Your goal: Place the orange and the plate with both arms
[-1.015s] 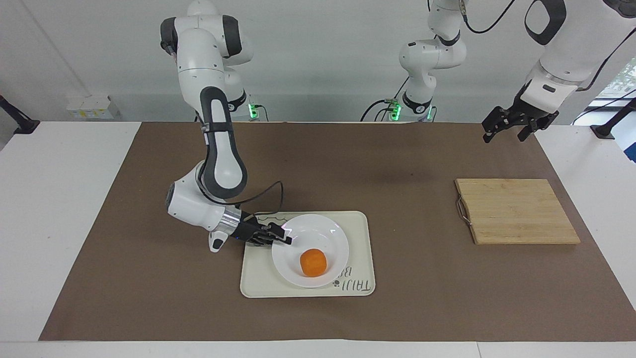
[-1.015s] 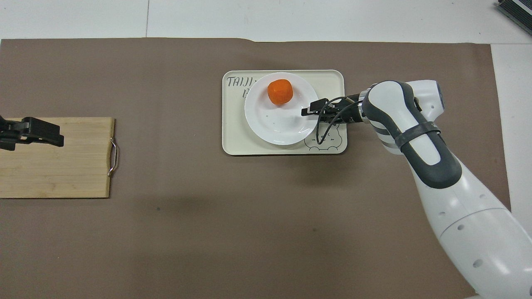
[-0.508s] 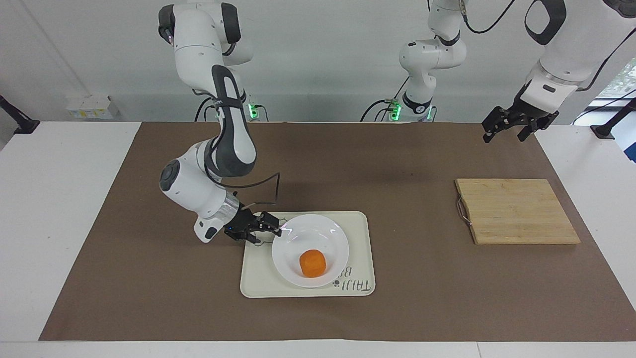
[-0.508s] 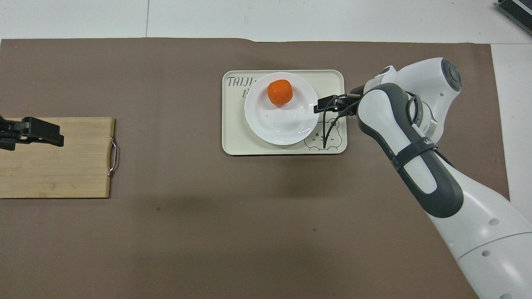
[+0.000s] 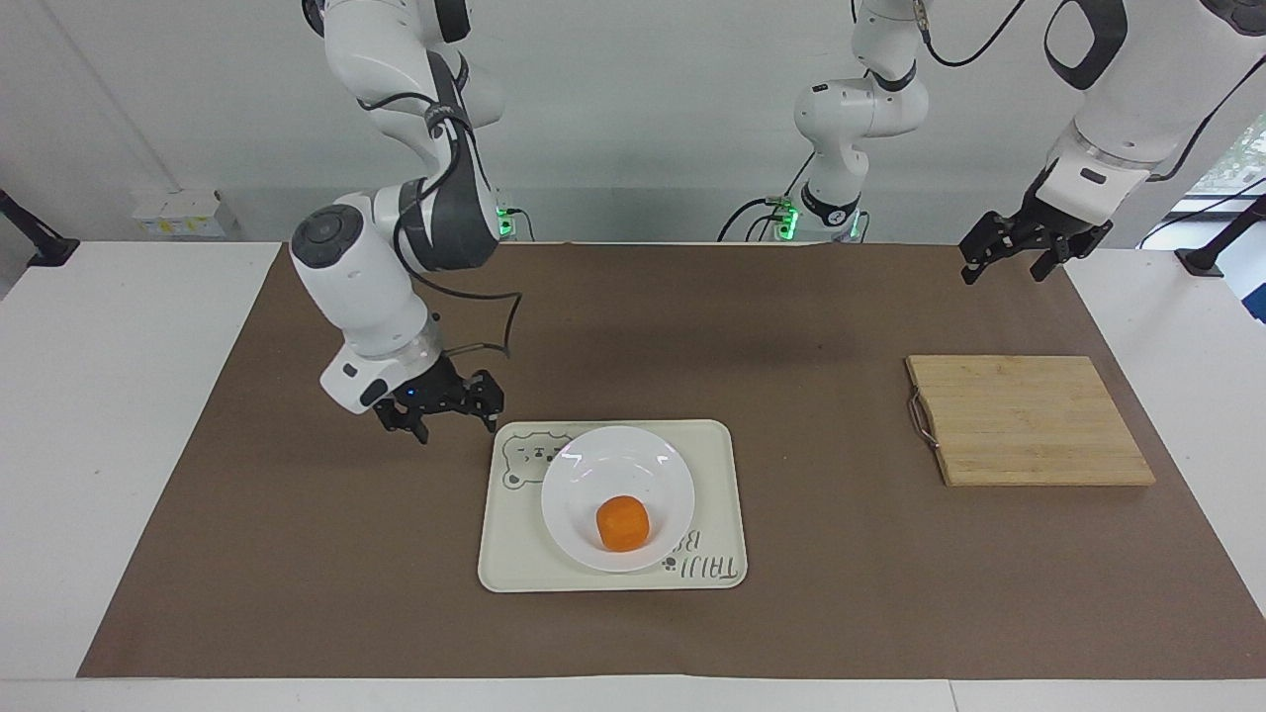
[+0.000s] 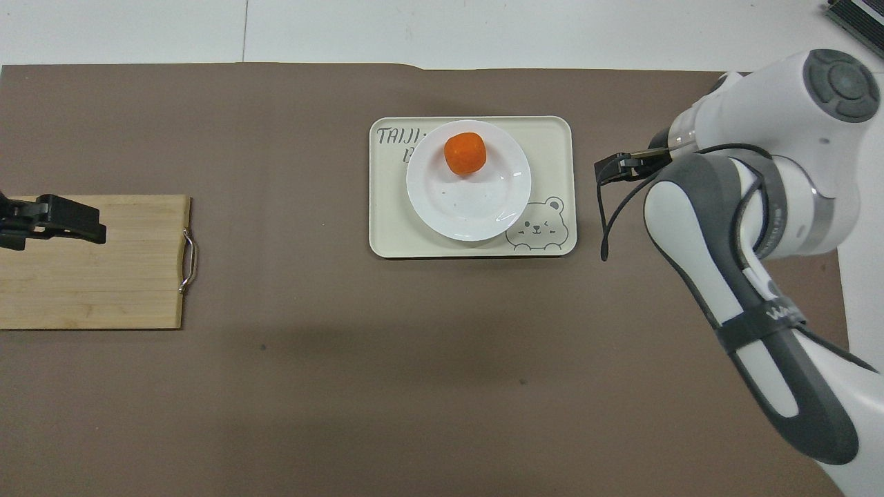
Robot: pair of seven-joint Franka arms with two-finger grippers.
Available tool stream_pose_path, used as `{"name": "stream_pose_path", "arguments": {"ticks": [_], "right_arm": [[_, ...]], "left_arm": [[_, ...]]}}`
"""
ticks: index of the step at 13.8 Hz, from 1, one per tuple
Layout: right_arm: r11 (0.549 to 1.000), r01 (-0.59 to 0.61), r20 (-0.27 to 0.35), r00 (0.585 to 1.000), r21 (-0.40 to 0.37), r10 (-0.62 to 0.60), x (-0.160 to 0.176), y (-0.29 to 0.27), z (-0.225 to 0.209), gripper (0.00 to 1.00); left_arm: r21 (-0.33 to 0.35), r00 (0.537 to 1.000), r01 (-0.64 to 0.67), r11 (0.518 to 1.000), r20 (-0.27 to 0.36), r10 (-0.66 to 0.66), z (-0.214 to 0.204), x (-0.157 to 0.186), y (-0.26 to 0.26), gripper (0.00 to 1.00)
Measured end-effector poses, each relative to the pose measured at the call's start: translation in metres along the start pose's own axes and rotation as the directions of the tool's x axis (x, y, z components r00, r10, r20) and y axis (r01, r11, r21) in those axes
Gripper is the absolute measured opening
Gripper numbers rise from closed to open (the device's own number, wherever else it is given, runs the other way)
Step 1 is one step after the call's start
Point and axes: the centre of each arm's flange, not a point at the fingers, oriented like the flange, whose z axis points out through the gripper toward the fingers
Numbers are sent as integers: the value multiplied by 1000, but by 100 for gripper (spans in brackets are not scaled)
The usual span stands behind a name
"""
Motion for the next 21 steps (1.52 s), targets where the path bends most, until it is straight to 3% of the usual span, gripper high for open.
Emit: {"name": "stream_pose_path", "arguments": {"ticks": [7,11,14,21], "right_arm": [[996,-94,21,995,-9,94,-56,65,-124,100],[985,-171,86,981,-21,172,-87,114,-148,100],[986,-159,102,981,-56,164,-100,113,-163,100],[990,-125,65,990,-59,129,-130,72,-218,100]], "left_arm": [[0,1000,0,1000,0,0,0,0,0,100],[0,1000,0,1000,0,0,0,0,0,100],[0,1000,0,1000,0,0,0,0,0,100],[0,1000,0,1000,0,0,0,0,0,100]]}}
